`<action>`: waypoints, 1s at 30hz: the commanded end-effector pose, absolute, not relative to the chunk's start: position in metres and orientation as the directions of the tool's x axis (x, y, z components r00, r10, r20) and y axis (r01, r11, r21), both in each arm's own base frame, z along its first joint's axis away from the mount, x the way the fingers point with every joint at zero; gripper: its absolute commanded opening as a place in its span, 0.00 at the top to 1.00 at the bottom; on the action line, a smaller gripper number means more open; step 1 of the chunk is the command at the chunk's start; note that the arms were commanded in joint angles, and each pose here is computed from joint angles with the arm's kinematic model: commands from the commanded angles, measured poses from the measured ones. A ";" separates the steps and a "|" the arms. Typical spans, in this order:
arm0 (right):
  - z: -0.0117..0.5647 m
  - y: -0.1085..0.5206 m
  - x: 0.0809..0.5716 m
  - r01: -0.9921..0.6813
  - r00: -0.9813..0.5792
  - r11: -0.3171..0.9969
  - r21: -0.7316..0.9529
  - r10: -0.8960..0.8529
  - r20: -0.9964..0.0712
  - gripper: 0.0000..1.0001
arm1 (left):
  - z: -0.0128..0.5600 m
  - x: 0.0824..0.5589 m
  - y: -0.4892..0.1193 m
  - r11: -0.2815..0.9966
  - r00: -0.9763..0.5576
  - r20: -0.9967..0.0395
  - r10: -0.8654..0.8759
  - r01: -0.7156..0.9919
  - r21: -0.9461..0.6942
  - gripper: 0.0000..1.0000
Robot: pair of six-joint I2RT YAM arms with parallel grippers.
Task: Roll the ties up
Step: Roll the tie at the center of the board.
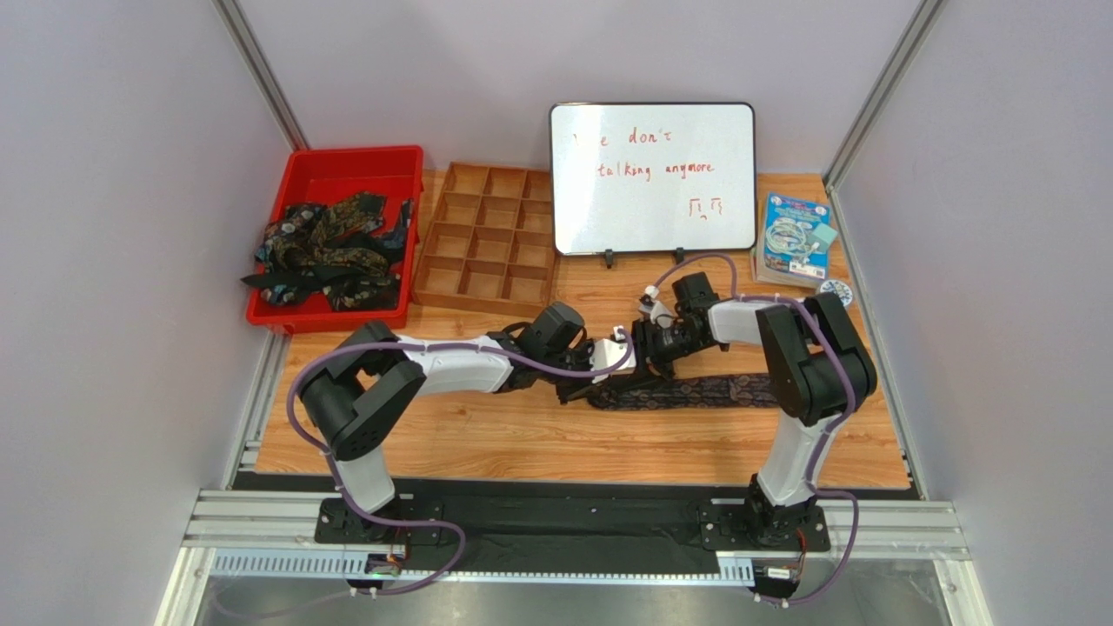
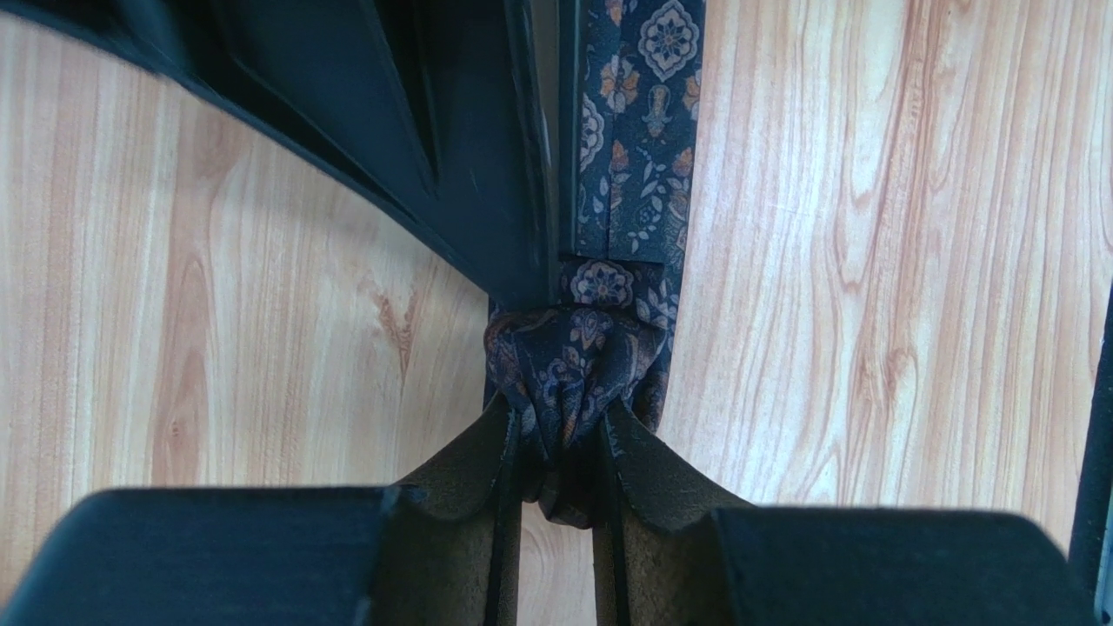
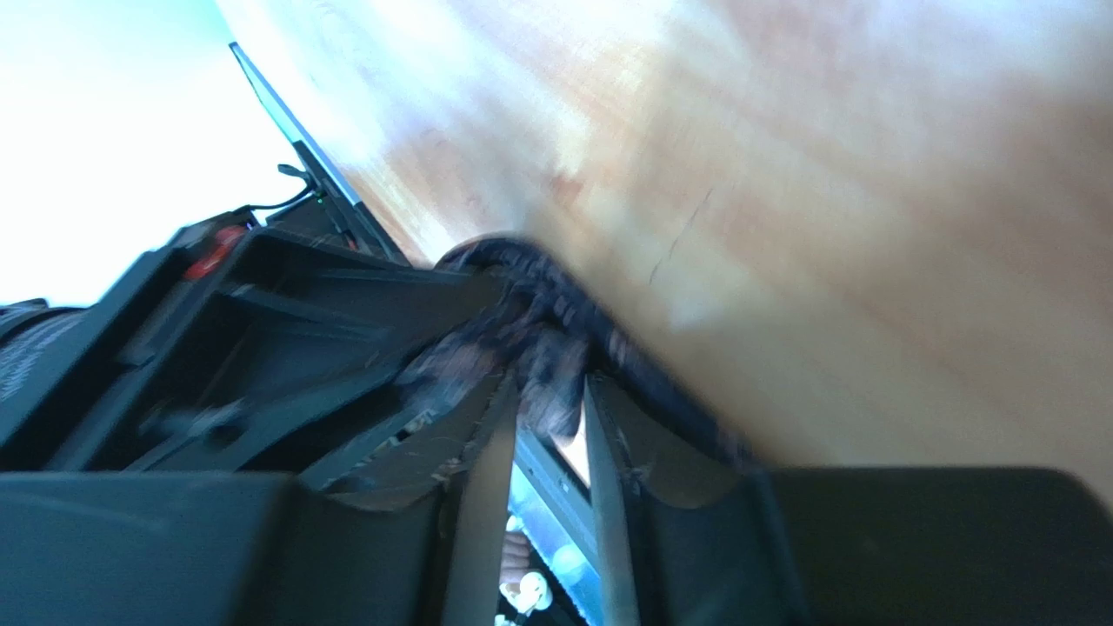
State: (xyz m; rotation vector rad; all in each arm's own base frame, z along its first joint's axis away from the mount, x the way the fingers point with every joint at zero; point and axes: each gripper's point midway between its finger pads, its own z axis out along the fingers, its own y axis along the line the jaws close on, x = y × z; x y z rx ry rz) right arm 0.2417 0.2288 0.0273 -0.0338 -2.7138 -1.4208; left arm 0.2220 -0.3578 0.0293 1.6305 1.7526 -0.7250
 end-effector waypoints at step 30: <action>0.030 0.241 0.241 0.068 -0.996 0.575 0.816 -0.011 0.090 0.99 | 0.008 0.215 -0.347 0.107 -0.070 -0.606 0.792 0.994 0.025 0.77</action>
